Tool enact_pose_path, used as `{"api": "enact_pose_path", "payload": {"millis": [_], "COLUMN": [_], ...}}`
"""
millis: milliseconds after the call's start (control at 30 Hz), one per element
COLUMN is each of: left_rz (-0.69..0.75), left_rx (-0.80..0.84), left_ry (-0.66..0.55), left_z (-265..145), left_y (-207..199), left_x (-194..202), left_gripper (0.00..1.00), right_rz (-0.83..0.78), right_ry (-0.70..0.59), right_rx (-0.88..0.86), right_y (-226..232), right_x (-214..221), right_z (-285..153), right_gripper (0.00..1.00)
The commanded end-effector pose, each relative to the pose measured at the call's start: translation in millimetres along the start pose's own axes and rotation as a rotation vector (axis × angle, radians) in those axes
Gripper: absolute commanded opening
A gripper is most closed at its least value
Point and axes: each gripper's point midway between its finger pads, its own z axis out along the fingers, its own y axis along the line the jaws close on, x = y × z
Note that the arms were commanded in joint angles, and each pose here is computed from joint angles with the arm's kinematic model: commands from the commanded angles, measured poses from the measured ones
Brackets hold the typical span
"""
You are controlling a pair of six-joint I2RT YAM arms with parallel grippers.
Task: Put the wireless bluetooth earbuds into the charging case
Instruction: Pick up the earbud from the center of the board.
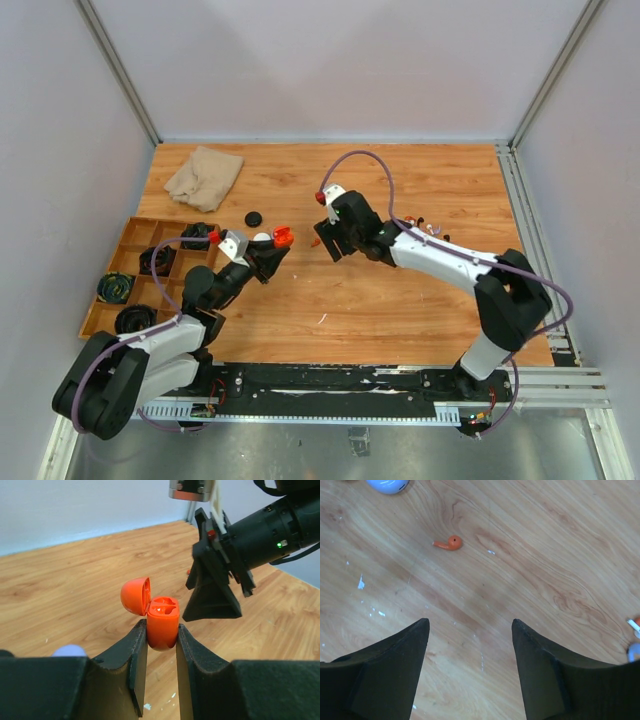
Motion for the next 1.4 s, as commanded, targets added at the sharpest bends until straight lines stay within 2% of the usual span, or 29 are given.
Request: {"api": "enact_pose_path", "payload": {"millis": [0, 400, 700, 1000, 1267, 1367], "left_rz": [0.043, 0.054, 0.054, 0.057, 0.060, 0.060], "left_rx": [-0.073, -0.083, -0.073, -0.074, -0.074, -0.071], "left_ry": [-0.014, -0.006, -0.009, -0.013, -0.012, -0.011], "left_z": [-4.9, -8.7, -9.4, -10.3, -10.5, -10.5], "left_y": [15.4, 17.2, 14.7, 14.3, 14.8, 14.2], "left_x": [-0.8, 2.9, 1.8, 0.5, 0.6, 0.7], "left_gripper": [0.00, 0.00, 0.00, 0.00, 0.00, 0.00], "right_rz": [0.100, 0.234, 0.269, 0.305, 0.270, 0.254], "right_ry": [-0.044, 0.063, 0.127, 0.150, 0.196, 0.230], "right_rx": [0.012, 0.015, 0.068, 0.079, 0.053, 0.025], "right_y": [-0.7, 12.0, 8.1, 5.4, 7.3, 11.2], "right_x": [-29.7, -17.4, 5.7, 18.2, 34.8, 42.1], "right_z": [24.8, 93.5, 126.5, 139.6, 120.3, 111.6], "right_gripper": [0.65, 0.44, 0.38, 0.34, 0.22, 0.21]}}
